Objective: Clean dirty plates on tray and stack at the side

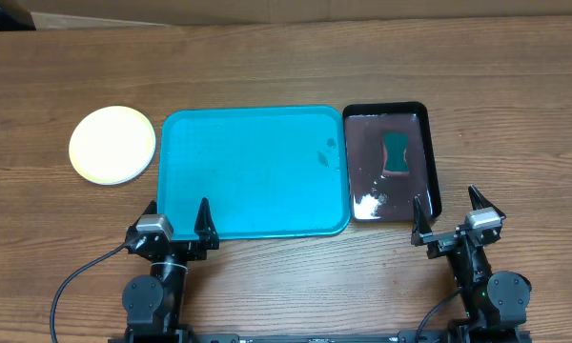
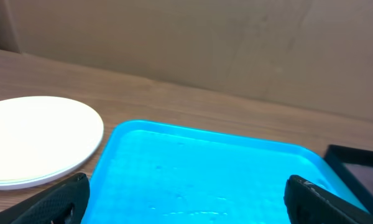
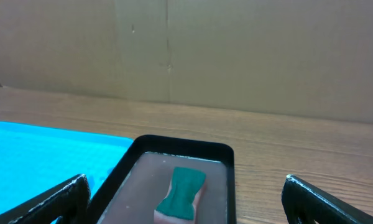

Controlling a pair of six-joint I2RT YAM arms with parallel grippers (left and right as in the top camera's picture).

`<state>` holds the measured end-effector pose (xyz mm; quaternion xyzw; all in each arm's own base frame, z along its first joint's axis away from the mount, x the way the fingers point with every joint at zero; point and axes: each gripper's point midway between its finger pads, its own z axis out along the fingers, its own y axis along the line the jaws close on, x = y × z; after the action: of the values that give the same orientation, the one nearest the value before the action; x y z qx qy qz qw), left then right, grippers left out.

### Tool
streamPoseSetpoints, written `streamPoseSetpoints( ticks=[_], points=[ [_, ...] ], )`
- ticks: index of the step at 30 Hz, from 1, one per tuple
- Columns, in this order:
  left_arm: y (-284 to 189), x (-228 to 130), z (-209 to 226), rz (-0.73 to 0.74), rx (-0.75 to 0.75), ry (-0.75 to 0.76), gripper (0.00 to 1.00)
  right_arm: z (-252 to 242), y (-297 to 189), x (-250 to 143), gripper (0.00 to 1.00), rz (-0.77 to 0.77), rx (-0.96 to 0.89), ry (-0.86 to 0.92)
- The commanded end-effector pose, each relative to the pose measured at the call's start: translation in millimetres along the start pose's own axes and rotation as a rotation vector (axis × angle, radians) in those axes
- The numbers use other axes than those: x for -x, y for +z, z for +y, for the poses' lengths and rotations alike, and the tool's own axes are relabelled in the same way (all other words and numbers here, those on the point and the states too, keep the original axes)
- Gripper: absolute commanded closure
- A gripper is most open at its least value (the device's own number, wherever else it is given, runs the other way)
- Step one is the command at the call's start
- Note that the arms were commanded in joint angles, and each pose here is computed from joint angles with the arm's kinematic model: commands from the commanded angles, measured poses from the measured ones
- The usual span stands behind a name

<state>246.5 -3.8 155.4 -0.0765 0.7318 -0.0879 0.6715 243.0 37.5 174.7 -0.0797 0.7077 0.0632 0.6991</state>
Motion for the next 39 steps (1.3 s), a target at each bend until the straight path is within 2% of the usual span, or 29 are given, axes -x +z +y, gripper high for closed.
streamPoseSetpoints(
  ticks=[1, 39],
  points=[
    [-0.8, 2.7, 9.3, -0.016, 0.052, 0.101, 0.0, 0.2, 0.0, -1.8, 0.0, -0.004, 0.002, -0.004],
    [-0.6, 2.2, 7.9, -0.013, 0.045, 0.123, 0.0, 0.2, 0.0, -1.8, 0.0, -0.004, 0.002, -0.004]
  ],
)
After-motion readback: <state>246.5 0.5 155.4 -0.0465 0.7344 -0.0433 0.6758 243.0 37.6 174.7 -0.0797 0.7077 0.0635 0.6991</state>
